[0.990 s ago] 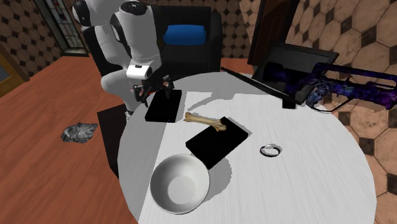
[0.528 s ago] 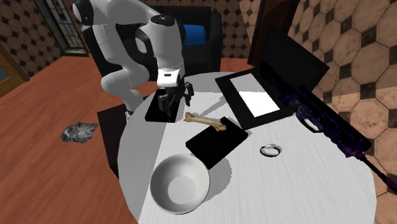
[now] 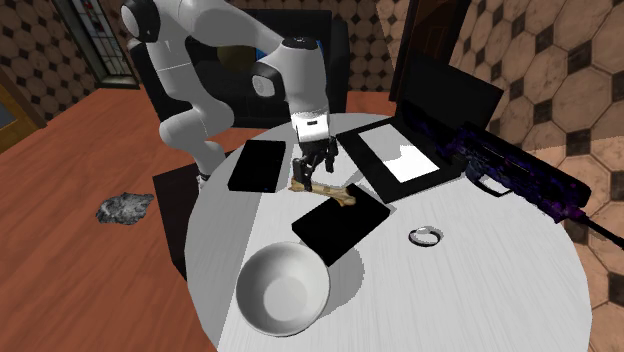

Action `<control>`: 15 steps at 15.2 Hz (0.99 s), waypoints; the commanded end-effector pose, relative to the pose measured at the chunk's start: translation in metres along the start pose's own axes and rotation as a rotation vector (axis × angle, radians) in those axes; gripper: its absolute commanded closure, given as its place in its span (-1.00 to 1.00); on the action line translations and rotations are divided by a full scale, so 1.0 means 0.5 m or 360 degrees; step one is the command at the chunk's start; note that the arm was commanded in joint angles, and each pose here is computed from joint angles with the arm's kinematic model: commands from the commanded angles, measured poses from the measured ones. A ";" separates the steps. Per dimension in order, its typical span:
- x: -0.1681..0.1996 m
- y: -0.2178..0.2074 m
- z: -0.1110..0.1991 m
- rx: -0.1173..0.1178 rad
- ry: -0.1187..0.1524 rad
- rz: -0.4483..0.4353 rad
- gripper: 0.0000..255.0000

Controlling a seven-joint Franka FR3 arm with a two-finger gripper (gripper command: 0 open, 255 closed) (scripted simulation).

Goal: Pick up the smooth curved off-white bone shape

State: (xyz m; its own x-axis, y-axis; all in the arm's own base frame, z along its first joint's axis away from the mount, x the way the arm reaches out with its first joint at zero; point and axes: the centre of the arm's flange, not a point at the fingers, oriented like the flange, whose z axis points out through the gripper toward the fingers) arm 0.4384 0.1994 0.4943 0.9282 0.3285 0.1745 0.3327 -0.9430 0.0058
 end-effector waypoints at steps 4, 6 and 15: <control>0.022 -0.035 0.042 -0.0001 0.0047 -0.0071 -1.00; 0.018 -0.035 0.063 -0.0001 0.0047 -0.0071 -1.00; 0.011 -0.036 0.100 -0.0001 0.0047 -0.0071 1.00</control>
State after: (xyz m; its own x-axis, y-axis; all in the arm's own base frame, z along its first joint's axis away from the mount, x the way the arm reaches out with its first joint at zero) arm 0.4457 0.2209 0.4458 0.9072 0.3686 0.2029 0.3736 -0.9275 0.0148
